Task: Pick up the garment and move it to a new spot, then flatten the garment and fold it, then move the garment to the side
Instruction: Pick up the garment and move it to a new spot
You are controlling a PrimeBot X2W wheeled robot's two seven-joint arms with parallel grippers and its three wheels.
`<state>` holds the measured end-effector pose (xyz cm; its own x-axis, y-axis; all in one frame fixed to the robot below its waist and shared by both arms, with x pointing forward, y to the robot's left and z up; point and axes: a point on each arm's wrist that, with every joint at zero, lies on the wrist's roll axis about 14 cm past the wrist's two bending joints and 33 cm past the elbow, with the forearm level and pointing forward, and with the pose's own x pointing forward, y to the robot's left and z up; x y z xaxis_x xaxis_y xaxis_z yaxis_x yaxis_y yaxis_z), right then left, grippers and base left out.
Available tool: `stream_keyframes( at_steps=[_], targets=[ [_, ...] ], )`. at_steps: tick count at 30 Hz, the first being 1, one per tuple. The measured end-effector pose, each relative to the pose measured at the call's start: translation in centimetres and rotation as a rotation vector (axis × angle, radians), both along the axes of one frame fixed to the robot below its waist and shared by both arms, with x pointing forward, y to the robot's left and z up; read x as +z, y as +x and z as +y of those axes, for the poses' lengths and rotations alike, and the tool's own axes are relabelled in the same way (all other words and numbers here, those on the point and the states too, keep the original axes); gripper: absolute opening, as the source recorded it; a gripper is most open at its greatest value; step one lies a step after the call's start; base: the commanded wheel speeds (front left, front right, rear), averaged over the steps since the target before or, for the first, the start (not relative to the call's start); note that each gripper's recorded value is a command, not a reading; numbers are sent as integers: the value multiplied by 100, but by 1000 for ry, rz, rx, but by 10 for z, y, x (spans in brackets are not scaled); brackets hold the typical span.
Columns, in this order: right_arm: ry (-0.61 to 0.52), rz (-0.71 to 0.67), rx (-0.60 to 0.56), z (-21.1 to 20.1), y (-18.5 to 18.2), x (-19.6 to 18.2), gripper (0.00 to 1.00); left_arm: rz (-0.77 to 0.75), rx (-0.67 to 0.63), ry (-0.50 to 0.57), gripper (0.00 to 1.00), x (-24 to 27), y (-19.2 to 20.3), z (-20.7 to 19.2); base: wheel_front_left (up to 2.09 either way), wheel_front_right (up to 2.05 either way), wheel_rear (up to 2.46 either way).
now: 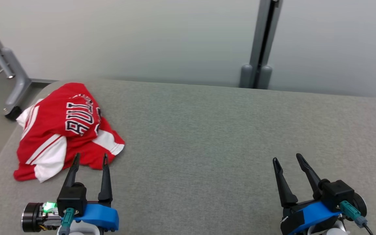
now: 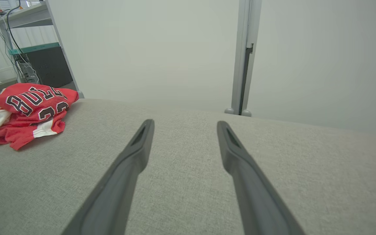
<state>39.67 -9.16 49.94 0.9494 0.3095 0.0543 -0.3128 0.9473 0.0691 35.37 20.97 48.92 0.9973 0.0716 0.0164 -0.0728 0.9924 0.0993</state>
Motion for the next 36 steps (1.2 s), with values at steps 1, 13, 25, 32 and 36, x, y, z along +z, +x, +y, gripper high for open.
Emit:
stream_keyframes(
  at_steps=[1, 13, 25, 32, 36],
  targets=[
    [1, -1, 11, 4, 1, 0, 100, -1, 13, 2, 100, 1, -2, 5, 0, 0, 0],
    [7, 0, 167, 61, 7, 1, 100, -22, 190, 8, 100, 8, -41, 61, 0, 0, 0],
    [12, 12, 313, 113, 5, -2, 100, -28, 381, 6, 100, 10, -92, 112, 0, 0, 0],
    [19, 19, 366, 133, 3, -3, 100, -23, 463, 5, 100, 10, -117, 132, 0, 0, 0],
    [19, 25, 375, 135, 2, -5, 100, -24, 472, 7, 100, 12, -118, 135, 0, 0, 0]
  ],
)
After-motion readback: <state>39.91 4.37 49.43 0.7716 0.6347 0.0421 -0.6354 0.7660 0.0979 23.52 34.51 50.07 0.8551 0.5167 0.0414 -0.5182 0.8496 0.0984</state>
